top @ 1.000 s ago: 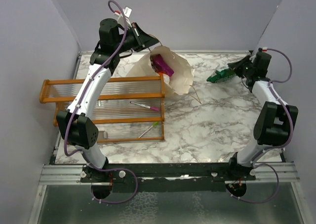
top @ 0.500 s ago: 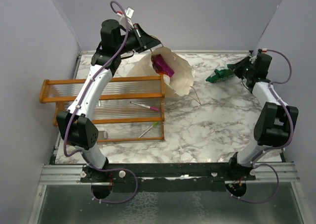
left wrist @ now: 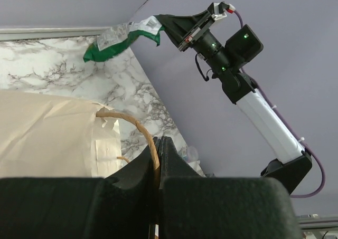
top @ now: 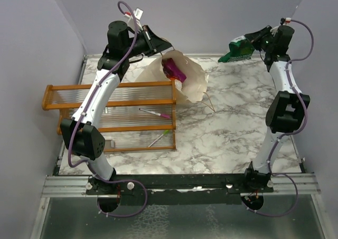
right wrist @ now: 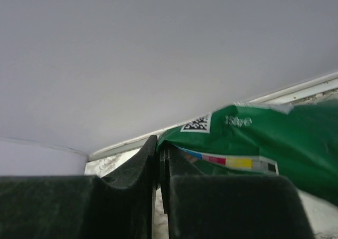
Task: Take the snacks out of the paper bag
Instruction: Place the snack at the center of the board, then adjust the paper bag at the center of the board.
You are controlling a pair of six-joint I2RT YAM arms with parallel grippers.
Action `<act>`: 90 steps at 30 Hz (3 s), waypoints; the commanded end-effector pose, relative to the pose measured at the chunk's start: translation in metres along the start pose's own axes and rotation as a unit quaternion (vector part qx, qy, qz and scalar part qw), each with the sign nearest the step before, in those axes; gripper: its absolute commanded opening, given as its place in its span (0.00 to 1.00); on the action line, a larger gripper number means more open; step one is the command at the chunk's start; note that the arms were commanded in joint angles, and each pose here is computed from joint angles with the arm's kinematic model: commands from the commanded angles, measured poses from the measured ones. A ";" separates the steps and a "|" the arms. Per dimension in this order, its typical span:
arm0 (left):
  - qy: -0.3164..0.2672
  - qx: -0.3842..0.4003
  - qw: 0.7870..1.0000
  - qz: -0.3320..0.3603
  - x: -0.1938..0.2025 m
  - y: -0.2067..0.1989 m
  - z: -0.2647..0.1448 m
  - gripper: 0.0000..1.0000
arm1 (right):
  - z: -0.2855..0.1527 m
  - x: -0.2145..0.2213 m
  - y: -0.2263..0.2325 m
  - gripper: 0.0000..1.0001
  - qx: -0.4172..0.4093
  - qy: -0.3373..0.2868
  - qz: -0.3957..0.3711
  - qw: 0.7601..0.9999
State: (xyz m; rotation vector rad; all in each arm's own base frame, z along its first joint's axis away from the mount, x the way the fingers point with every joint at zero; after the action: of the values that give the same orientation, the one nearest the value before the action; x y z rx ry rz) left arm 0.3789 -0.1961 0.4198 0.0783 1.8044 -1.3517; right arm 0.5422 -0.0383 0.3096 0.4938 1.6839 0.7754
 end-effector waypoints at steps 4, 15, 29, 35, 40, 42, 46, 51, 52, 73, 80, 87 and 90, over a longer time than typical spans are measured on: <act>-0.012 0.018 1.000 0.013 0.001 -0.015 -0.011 0.00 | -0.029 0.064 -0.052 0.08 0.077 0.027 0.025 0.996; -0.003 0.033 0.999 0.017 0.006 -0.028 -0.011 0.00 | -0.125 0.151 -0.132 0.16 0.215 0.065 0.072 0.972; 0.007 0.032 0.999 0.030 0.016 -0.040 -0.004 0.00 | -0.168 0.135 -0.112 0.65 0.222 0.067 0.056 0.971; 0.031 0.031 0.999 0.031 0.031 -0.035 -0.002 0.00 | -0.178 0.120 -0.044 0.68 0.080 0.069 0.010 0.994; 0.052 0.029 0.998 0.033 0.045 -0.033 0.000 0.00 | -0.169 0.178 0.066 0.69 -0.101 0.168 -0.132 0.972; 0.054 0.029 0.997 0.036 0.047 -0.035 -0.001 0.00 | -0.176 0.207 0.093 0.69 -0.149 0.197 -0.153 0.957; 0.060 0.032 0.997 0.037 0.056 -0.040 0.001 0.00 | -0.185 0.248 0.116 0.64 -0.188 0.225 -0.171 0.941; 0.074 0.042 0.996 0.033 0.073 -0.045 0.017 0.00 | -0.177 0.270 0.115 0.56 -0.203 0.259 -0.163 0.930; 0.078 0.043 0.996 0.032 0.075 -0.045 0.022 0.00 | -0.177 0.272 0.114 0.53 -0.205 0.262 -0.159 0.930; 0.128 0.094 0.987 0.037 0.102 -0.062 0.095 0.00 | -0.222 0.313 0.119 0.54 -0.334 0.301 -0.095 0.888; 0.132 0.069 0.987 0.061 0.103 -0.065 0.078 0.00 | -0.230 0.300 0.122 0.67 -0.315 0.282 -0.107 0.900; 0.133 0.035 0.988 0.073 0.111 -0.057 0.055 0.00 | -0.235 0.257 0.111 0.80 -0.179 0.173 -0.168 0.954; 0.129 0.030 0.989 0.073 0.109 -0.055 0.051 0.00 | -0.235 0.248 0.095 0.75 -0.104 0.125 -0.152 0.975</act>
State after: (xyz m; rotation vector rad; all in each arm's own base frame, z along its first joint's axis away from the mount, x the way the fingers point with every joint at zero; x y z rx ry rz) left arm 0.3198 -0.3171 0.3697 0.4179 1.9921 -1.3807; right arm 0.2344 0.1698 0.2425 -0.2544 1.7957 1.0630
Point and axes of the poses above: each gripper's point midway between its finger pads, its own z axis out along the fingers, its own y axis along the line the jaws close on, x = y × z, the point moved 8 cm from there along -z, back along the fingers
